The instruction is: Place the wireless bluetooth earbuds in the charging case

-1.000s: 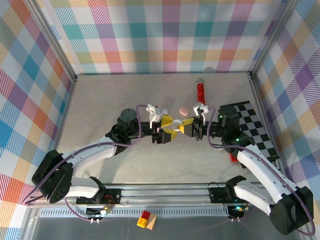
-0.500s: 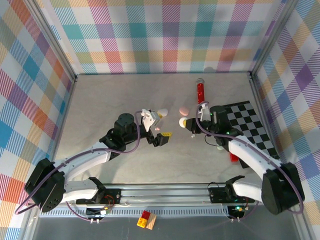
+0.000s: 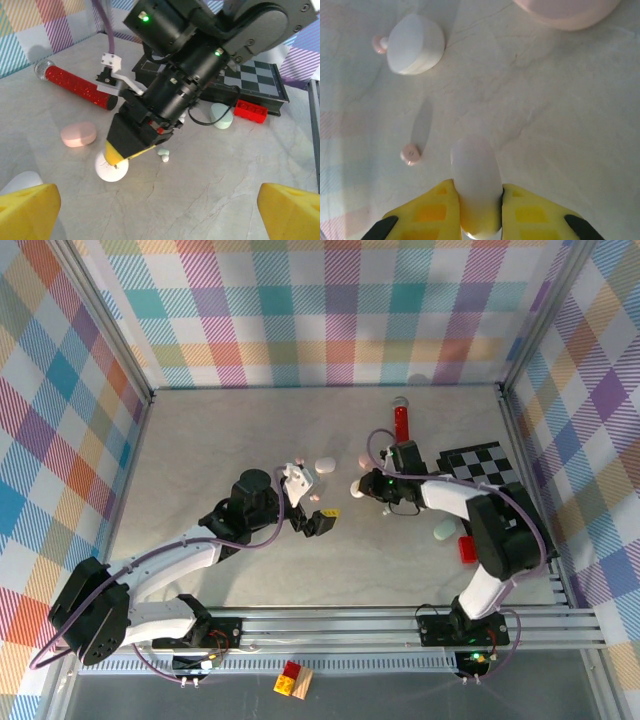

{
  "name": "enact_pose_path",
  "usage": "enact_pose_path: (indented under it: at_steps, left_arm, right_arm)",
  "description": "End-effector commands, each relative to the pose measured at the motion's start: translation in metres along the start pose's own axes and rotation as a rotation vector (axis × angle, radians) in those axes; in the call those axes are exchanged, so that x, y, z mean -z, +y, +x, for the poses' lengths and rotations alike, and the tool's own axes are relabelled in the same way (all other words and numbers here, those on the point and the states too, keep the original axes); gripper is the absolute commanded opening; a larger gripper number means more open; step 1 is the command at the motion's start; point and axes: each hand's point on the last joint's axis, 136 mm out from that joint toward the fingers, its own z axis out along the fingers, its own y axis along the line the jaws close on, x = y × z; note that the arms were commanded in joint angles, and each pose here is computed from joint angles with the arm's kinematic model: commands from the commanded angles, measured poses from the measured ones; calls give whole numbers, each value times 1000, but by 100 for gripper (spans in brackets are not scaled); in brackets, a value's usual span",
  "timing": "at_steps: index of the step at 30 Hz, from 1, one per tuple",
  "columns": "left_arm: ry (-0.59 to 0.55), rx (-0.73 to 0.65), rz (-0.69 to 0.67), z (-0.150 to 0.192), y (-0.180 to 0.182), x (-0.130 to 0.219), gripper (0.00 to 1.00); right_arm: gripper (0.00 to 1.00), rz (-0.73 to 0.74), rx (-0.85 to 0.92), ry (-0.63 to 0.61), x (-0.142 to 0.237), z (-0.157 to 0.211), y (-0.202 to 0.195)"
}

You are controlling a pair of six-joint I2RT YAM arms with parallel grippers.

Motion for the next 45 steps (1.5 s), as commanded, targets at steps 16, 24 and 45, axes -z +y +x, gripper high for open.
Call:
enact_pose_path:
  at_steps: [16, 24, 45]
  left_arm:
    - [18, 56, -70, 18, 18, 6, 100]
    - [-4, 82, -71, 17, 22, 7, 100]
    - [-31, 90, -40, 11, 19, 6, 100]
  right_arm:
    - [37, 49, 4, -73, -61, -68, 24]
    - [63, 46, 243, -102, -7, -68, 53]
    - [77, 450, 761, 220, -2, -79, -16]
